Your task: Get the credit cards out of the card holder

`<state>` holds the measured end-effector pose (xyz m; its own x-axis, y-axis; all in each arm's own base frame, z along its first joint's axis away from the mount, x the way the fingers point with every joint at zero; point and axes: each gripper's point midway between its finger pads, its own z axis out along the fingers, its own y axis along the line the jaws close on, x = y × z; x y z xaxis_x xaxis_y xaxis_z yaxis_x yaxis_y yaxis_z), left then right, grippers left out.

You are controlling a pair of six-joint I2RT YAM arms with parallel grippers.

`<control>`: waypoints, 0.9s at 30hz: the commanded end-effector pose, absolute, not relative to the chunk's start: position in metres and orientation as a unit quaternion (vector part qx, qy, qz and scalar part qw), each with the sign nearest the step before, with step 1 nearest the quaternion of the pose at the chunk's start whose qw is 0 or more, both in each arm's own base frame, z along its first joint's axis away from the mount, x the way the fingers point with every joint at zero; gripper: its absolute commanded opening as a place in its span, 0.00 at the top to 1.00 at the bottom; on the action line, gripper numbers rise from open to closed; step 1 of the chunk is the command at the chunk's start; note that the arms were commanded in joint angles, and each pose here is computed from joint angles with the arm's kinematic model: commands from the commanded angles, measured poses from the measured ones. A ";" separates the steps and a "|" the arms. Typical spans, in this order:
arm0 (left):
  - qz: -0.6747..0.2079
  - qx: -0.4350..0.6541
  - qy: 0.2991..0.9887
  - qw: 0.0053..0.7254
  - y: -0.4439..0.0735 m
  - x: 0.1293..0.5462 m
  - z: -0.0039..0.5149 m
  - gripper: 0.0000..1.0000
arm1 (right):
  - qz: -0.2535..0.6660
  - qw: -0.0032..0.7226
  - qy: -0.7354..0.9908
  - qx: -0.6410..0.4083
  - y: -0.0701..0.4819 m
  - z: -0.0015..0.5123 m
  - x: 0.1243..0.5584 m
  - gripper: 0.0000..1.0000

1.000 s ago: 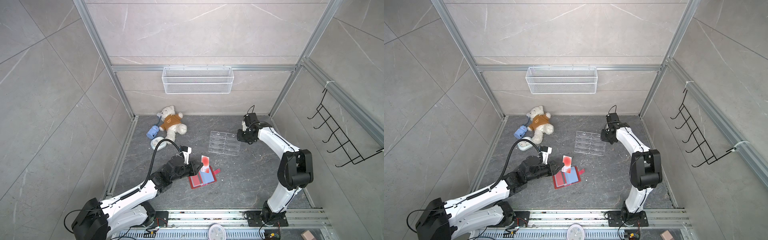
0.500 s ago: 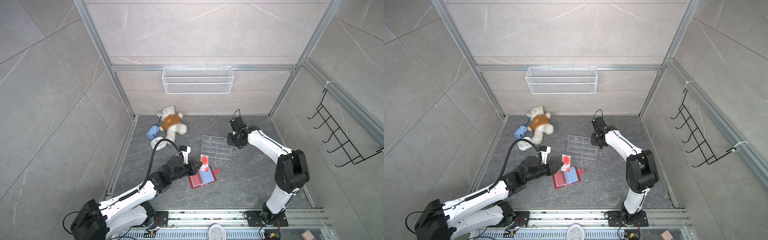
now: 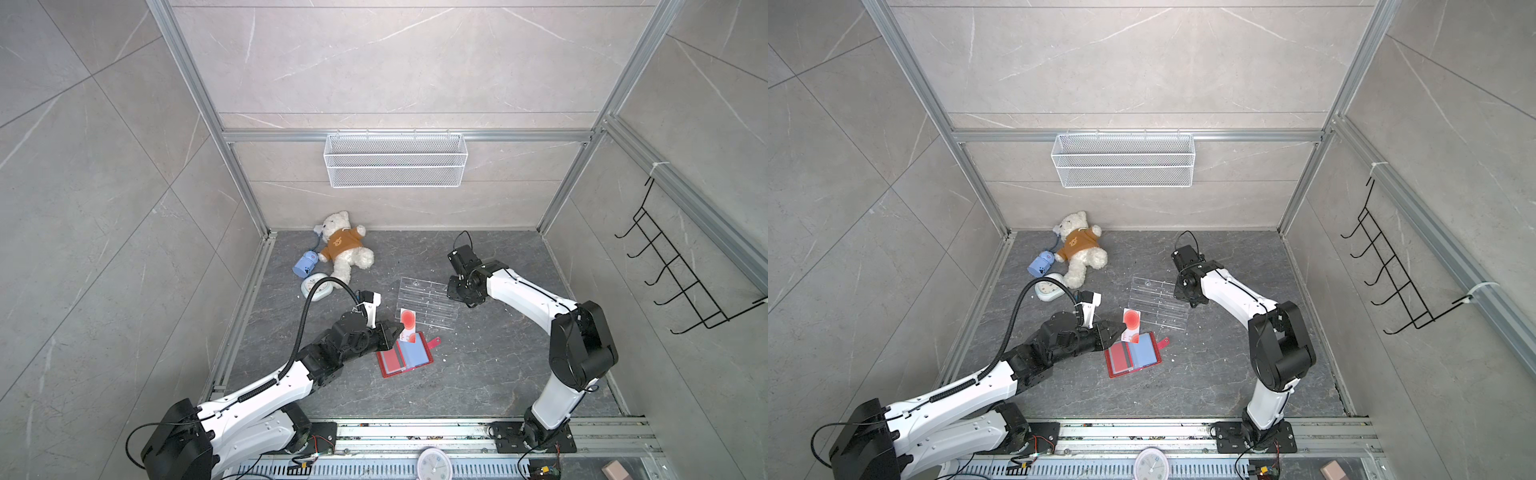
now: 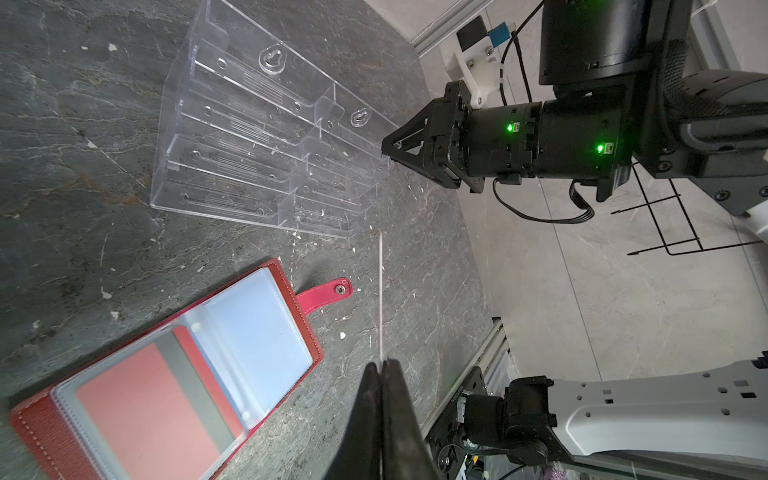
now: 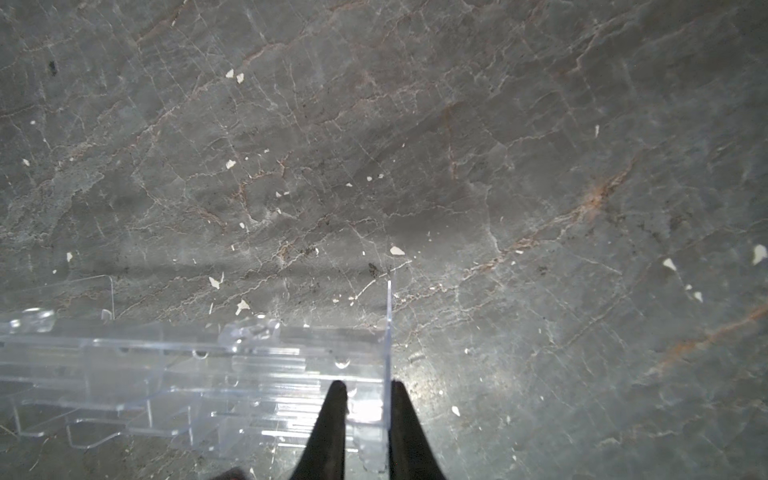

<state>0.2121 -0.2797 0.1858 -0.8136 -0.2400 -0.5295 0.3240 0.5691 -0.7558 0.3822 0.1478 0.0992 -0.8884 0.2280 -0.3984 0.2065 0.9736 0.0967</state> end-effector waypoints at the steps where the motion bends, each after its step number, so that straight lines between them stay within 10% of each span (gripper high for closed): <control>1: -0.471 0.047 0.817 0.330 -0.285 0.216 0.210 1.00 | 0.025 0.219 0.968 0.124 0.146 0.104 0.380 0.86; 16: -0.432 0.140 0.825 0.335 -0.295 0.213 0.229 1.00 | 0.079 0.310 0.943 0.089 0.154 0.178 0.391 0.15; 27: -0.355 0.342 0.782 0.383 -0.301 0.204 0.274 1.00 | 0.139 0.380 0.913 -0.041 0.166 0.246 0.370 0.00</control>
